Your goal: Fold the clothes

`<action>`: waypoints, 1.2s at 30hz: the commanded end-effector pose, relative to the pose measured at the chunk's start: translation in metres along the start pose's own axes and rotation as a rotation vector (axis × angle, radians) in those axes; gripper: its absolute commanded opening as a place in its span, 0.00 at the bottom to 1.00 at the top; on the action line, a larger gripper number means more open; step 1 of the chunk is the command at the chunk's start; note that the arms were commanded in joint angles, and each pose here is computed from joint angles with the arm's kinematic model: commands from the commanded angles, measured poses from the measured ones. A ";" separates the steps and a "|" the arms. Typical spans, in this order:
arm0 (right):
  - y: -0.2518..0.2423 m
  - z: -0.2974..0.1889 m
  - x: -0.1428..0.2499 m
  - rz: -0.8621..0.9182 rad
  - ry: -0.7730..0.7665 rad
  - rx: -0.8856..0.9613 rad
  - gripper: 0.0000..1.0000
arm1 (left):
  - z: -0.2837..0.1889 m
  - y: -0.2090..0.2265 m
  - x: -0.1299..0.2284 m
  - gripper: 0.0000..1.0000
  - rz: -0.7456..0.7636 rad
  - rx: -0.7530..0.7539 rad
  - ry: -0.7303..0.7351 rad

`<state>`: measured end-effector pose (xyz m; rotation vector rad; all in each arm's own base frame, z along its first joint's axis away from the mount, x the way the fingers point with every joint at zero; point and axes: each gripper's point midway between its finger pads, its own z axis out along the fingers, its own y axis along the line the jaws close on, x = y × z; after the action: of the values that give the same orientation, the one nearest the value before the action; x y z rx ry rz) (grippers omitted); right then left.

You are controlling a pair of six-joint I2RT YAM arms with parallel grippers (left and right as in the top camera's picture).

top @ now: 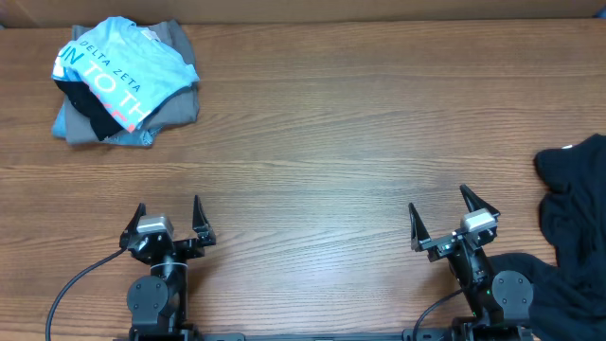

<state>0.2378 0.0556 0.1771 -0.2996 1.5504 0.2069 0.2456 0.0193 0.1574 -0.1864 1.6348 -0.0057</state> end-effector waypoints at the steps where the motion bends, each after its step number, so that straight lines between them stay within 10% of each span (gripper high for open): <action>1: 0.000 0.000 0.002 0.005 -0.004 0.000 1.00 | 0.000 0.002 0.000 1.00 -0.007 -0.012 -0.003; 36: 0.000 0.000 0.001 -0.002 -0.005 0.000 1.00 | 0.000 -0.001 0.001 1.00 -0.008 0.007 0.001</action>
<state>0.2378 0.0556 0.1772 -0.3002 1.5498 0.2063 0.2456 0.0192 0.1574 -0.1858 1.6348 -0.0064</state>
